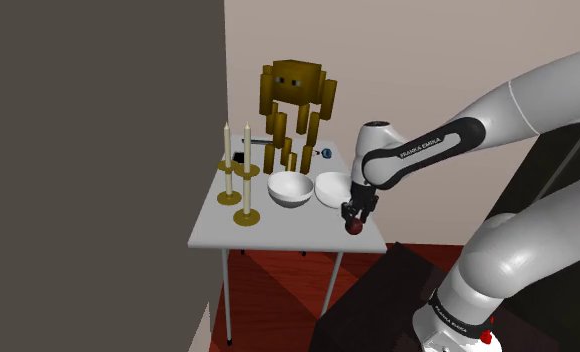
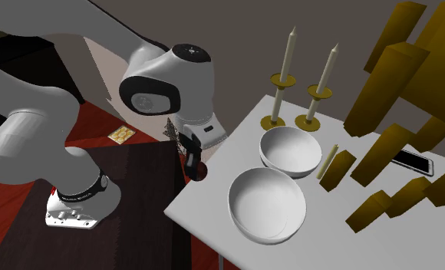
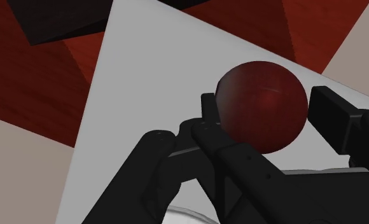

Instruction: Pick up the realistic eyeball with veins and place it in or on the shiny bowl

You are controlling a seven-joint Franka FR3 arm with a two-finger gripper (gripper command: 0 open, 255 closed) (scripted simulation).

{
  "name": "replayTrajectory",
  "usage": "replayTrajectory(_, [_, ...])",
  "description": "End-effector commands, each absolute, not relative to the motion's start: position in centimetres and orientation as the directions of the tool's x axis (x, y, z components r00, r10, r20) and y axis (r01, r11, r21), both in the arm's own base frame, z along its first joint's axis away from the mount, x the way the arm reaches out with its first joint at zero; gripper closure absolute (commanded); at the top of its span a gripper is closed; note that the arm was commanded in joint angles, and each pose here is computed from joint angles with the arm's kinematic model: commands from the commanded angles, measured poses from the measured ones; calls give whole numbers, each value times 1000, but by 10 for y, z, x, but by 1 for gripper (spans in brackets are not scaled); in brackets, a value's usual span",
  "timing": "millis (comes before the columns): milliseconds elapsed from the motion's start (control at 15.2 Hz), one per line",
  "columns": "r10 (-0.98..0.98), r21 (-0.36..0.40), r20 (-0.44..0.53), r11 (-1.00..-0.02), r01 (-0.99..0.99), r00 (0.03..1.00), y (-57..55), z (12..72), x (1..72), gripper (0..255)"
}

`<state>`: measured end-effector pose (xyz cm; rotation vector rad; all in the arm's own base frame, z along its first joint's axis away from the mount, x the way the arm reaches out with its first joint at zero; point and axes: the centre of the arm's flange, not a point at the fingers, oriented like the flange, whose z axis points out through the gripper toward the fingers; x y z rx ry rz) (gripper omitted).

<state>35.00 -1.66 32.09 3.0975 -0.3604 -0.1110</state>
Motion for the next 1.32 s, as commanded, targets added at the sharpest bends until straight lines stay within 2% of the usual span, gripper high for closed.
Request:
replayTrajectory(0, [-230, 30, -69, -973, -229, 971, -17, 332, 351, 255])
replayTrajectory(1254, [-230, 30, -69, -973, -229, 971, -17, 432, 351, 255])
